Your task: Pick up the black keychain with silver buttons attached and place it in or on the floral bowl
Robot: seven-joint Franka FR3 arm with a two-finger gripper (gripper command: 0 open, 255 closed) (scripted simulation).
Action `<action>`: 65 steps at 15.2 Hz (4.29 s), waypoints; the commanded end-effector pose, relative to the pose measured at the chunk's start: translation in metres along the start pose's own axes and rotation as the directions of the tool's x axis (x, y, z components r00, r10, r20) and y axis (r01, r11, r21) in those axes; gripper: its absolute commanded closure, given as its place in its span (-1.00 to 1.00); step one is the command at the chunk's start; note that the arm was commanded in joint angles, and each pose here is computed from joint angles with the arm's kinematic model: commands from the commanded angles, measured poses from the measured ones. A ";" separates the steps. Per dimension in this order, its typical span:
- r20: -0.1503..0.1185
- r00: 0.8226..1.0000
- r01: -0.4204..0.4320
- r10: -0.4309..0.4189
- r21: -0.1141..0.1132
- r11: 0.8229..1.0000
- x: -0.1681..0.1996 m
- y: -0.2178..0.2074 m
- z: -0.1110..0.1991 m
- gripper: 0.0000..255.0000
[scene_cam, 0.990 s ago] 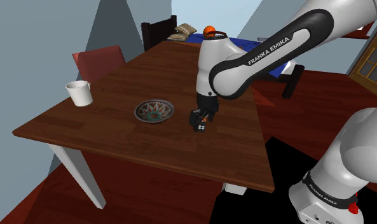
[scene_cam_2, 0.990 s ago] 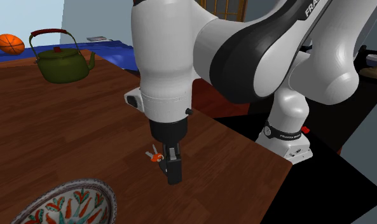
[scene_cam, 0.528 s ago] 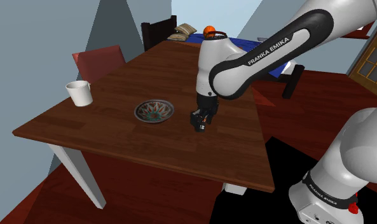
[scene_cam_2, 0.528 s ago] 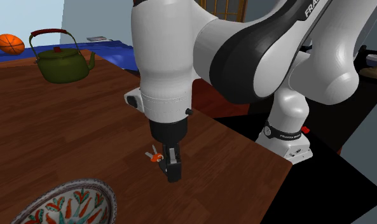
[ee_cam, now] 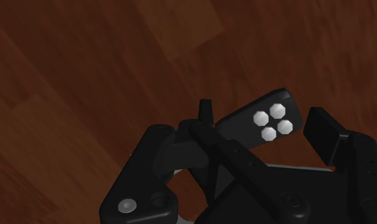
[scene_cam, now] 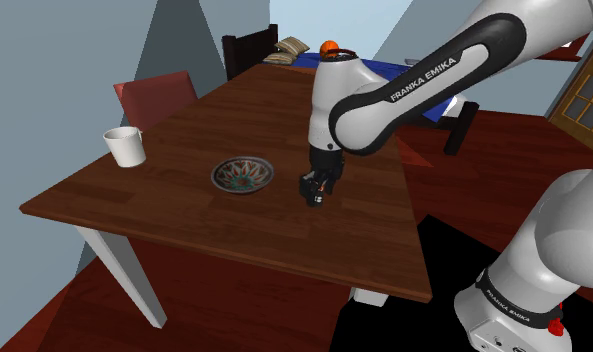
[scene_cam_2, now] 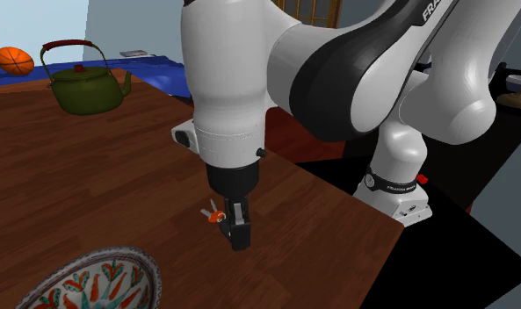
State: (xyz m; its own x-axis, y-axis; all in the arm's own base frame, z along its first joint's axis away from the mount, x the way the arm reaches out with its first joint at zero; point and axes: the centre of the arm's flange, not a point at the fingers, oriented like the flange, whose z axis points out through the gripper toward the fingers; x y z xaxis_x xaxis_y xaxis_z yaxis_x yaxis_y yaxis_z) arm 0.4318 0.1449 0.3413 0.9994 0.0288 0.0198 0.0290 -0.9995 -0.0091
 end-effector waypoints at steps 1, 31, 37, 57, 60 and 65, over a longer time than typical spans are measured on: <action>0.000 1.000 0.000 0.000 0.000 1.000 0.000 0.000 -0.008 1.00; 0.000 1.000 0.000 0.000 0.000 1.000 0.084 -0.068 -0.125 1.00; 0.000 1.000 0.000 0.000 0.000 1.000 0.145 -0.118 -0.129 1.00; 0.000 1.000 0.000 0.000 0.000 1.000 0.169 -0.138 -0.046 1.00; 0.000 1.000 0.000 0.000 0.000 1.000 0.169 -0.138 -0.046 1.00; 0.000 1.000 0.000 0.000 0.000 1.000 0.169 -0.138 -0.046 -1.00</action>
State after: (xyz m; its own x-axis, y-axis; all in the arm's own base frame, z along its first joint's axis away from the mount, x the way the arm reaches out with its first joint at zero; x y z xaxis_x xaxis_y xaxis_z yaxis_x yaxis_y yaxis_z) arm 0.5954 0.2868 0.3920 0.9994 0.0288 0.0198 0.0290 -0.9995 -0.0090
